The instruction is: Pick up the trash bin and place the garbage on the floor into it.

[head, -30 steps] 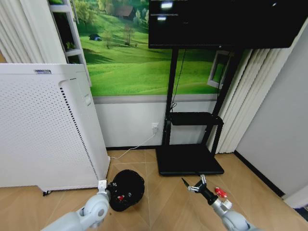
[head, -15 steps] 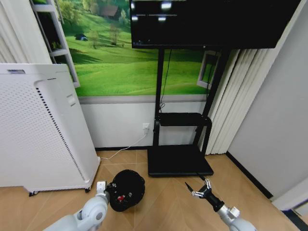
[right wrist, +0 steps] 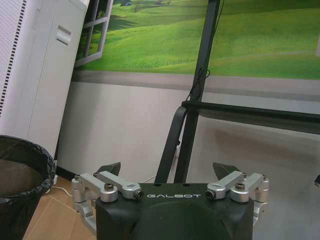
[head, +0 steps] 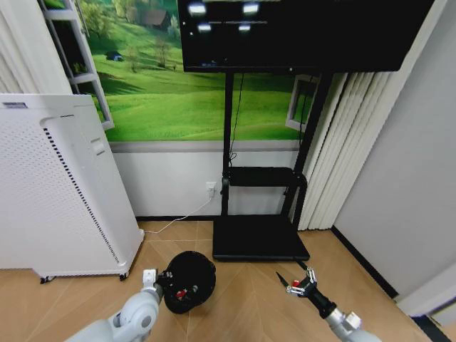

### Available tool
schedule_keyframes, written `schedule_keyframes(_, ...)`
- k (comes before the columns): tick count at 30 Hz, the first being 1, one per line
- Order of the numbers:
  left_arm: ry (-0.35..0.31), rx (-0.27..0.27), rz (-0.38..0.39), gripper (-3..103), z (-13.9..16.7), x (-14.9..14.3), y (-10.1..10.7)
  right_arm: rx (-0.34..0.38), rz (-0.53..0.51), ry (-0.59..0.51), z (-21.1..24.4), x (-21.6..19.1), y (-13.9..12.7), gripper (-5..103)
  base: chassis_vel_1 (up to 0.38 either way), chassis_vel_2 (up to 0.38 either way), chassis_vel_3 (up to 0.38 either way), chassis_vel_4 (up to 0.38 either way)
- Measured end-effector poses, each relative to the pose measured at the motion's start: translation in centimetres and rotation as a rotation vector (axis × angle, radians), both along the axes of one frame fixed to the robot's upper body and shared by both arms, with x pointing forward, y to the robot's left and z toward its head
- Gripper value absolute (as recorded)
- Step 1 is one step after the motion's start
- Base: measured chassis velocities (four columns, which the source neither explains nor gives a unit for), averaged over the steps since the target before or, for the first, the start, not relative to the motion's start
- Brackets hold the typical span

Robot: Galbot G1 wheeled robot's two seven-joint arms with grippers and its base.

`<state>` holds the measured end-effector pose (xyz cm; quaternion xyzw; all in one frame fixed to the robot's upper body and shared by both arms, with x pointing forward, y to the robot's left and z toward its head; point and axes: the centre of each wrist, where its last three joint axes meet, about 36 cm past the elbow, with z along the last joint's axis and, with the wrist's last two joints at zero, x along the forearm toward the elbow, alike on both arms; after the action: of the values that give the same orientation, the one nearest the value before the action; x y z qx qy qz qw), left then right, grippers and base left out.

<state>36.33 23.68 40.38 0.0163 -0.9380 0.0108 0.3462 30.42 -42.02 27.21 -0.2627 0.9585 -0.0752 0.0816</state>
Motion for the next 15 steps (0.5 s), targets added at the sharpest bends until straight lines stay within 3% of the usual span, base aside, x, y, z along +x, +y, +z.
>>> schedule_keyframes(8,0.000,-0.006,-0.007,7,-0.02,-0.02,-0.03,0.004,-0.003,0.007,-0.28,-0.17,0.36,100,-0.115,-0.073,0.095,0.097)
schedule_keyframes(15,0.004,-0.007,-0.008,7,-0.10,-0.12,-0.04,-0.056,-0.006,-0.018,-0.33,-0.36,0.22,100,-0.154,-0.160,0.150,0.161)
